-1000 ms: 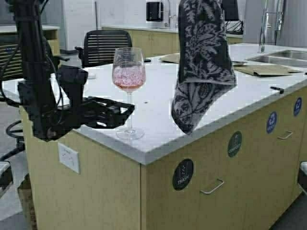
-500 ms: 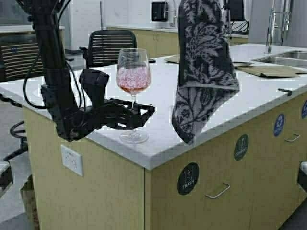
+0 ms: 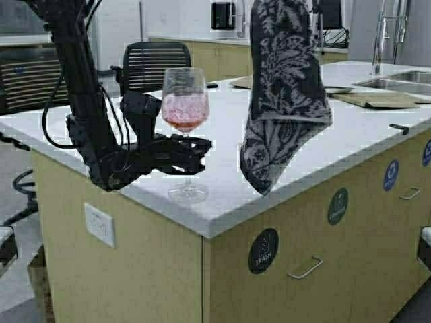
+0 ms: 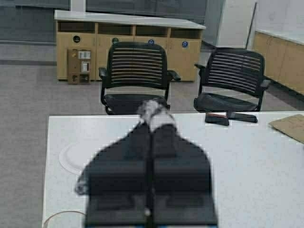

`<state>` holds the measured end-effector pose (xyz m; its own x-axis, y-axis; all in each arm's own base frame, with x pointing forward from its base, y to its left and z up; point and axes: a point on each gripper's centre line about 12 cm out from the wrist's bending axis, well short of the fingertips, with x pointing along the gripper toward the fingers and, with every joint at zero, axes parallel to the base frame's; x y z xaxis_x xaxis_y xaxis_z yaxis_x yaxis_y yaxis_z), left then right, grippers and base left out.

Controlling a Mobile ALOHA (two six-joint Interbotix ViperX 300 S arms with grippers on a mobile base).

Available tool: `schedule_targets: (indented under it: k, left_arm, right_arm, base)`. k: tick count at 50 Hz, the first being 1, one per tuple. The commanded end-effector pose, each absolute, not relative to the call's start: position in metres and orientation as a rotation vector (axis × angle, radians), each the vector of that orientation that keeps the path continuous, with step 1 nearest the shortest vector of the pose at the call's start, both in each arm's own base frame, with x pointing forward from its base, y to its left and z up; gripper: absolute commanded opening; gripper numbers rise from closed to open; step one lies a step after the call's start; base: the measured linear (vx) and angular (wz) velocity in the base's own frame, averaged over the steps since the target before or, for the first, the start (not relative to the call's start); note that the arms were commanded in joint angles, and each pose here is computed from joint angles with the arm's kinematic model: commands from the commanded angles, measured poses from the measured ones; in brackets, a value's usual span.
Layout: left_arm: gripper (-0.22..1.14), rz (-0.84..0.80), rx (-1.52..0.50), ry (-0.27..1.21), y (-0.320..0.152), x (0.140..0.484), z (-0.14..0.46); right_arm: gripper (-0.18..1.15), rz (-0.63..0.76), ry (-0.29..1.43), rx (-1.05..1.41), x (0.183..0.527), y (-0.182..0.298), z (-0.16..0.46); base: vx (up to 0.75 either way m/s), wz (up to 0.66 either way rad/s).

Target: Get the cloth and wipe up the spill under the wine glass

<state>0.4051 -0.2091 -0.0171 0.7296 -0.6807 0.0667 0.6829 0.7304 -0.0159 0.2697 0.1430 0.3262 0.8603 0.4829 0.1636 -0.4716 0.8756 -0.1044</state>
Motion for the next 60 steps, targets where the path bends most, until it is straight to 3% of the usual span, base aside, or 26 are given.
schedule_targets:
  k: [1, 9, 35, 50, 60]
  left_arm:
    - [0.26, -0.755, -0.048, -0.109, -0.211, 0.407, 0.009]
    - [0.16, -0.755, -0.065, -0.133, -0.209, 0.402, 0.040]
    - [0.15, -0.733, -0.095, -0.166, -0.190, 0.361, 0.181]
    - [0.15, -0.651, -0.060, -0.127, -0.173, 0.344, 0.272]
    - [0.15, -0.596, -0.038, -0.136, -0.163, 0.334, 0.322]
  right_arm:
    - [0.06, 0.433, -0.238, -0.028, 0.283, 0.128, 0.346]
    - [0.06, 0.352, -0.234, 0.021, 0.321, 0.118, 0.358]
    - [0.06, 0.337, -0.198, 0.014, 0.453, 0.158, 0.343]
    - [0.06, 0.351, -0.049, 0.018, 0.478, 0.172, 0.270]
    - [0.06, 0.410, 0.087, 0.038, 0.473, 0.204, 0.209]
  base:
    - [0.00, 0.00]
    - [0.00, 0.00]
    - [0.00, 0.00]
    - [0.00, 0.00]
    - [0.00, 0.00]
